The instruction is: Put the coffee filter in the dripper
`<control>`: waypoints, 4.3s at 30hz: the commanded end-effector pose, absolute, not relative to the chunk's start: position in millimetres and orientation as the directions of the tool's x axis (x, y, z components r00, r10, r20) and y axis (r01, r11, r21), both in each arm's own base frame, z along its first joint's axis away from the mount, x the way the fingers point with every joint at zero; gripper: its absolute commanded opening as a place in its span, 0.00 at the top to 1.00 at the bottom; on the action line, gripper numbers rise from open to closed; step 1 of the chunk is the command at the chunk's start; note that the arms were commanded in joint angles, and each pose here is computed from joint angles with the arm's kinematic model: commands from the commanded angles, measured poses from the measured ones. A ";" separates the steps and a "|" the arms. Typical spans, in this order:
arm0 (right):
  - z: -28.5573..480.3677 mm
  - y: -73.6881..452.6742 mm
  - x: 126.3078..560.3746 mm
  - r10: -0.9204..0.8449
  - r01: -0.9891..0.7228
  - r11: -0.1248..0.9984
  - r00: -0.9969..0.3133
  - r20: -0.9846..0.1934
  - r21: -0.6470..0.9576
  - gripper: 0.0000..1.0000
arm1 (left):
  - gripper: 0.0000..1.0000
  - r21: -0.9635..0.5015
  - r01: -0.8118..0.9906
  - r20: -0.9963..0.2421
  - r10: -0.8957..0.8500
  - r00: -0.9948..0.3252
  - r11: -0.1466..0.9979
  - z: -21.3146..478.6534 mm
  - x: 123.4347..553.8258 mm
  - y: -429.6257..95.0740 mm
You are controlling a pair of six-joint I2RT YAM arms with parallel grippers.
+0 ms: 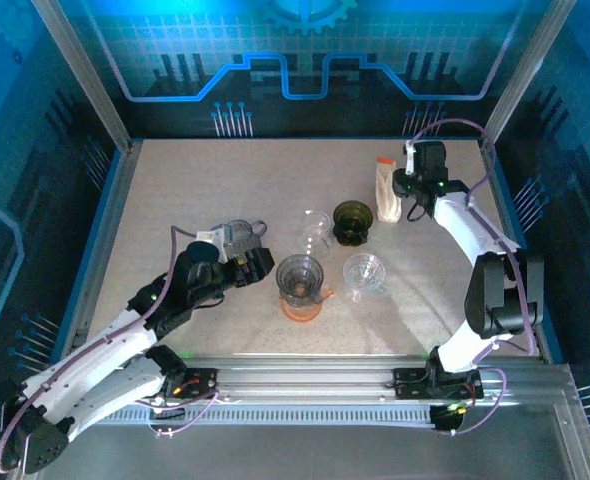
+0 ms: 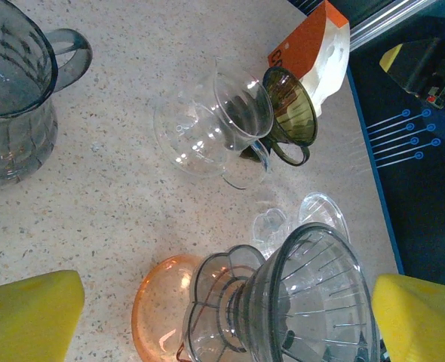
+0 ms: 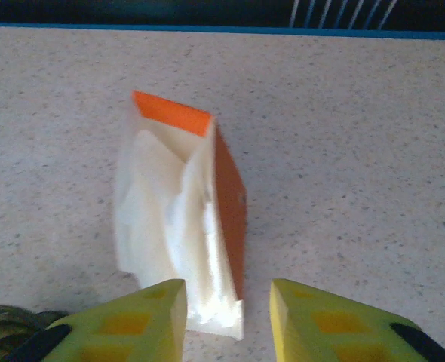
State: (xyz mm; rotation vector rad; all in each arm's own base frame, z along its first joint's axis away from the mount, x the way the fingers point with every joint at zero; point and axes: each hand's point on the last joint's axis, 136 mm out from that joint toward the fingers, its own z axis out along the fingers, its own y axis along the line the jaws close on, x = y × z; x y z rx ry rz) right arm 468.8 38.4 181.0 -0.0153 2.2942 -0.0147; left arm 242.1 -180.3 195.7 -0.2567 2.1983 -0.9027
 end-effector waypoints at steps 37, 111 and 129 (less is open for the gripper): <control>136.5 78.4 519.2 -0.124 -0.125 0.991 -0.756 -0.643 -0.045 0.77 | 0.01 -0.677 0.087 -0.554 -0.428 -0.714 0.731 203.6 247.2 -182.1; 308.2 99.5 339.2 0.040 -0.209 0.959 -0.571 -0.820 0.192 1.00 | 0.01 -0.690 0.095 -0.545 -0.430 -0.719 0.717 211.5 242.4 -179.5; 298.4 206.0 174.0 -0.343 -0.510 0.794 -0.825 -0.449 0.331 1.00 | 0.01 -0.685 0.142 -0.570 -0.405 -0.715 0.715 224.7 236.3 -178.0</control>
